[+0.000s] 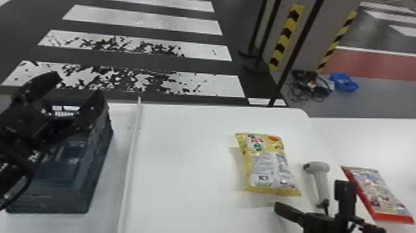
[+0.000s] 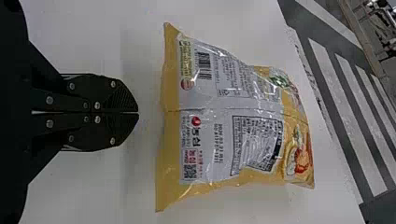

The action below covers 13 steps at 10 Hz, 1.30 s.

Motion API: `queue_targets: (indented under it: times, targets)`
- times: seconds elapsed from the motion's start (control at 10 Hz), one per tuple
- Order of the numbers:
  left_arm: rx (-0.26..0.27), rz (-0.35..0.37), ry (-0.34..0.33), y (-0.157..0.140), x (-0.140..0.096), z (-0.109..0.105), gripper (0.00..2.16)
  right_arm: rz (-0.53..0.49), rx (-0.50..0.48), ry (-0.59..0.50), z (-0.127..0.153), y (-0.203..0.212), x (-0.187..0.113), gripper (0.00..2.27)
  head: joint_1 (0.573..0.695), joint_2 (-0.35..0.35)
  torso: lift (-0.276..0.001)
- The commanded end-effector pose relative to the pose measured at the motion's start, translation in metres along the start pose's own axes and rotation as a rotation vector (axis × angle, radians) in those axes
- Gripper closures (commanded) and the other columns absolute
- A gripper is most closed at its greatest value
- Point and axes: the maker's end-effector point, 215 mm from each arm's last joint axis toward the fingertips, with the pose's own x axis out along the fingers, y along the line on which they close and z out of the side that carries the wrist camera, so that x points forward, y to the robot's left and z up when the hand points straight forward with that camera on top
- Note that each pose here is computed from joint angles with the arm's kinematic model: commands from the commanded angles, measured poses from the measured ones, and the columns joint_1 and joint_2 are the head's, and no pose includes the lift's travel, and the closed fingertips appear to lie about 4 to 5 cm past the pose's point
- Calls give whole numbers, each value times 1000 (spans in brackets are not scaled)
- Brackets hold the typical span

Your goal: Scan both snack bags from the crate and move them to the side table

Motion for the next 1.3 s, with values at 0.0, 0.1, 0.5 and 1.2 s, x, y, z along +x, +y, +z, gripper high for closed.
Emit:
queue_targets:
  times: [0.0, 0.1, 0.5, 1.2]
  targets:
    - [0, 4, 5, 2, -1, -3, 33, -1, 17, -17, -12, 1, -13, 2135, 695, -191, -95]
    - [0, 5, 7, 3, -1, -4, 33, -10, 16, -35, -10, -1, -21, 2135, 695, -189, -95]
    - [-2, 10, 8, 6, 0, -5, 33, -159, -189, 21, 28, -9, -53, 927, 695, -216, -95]
    - [-3, 7, 22, 21, 4, -4, 33, -418, -249, -142, 129, -92, -25, 56, 695, -273, -95]
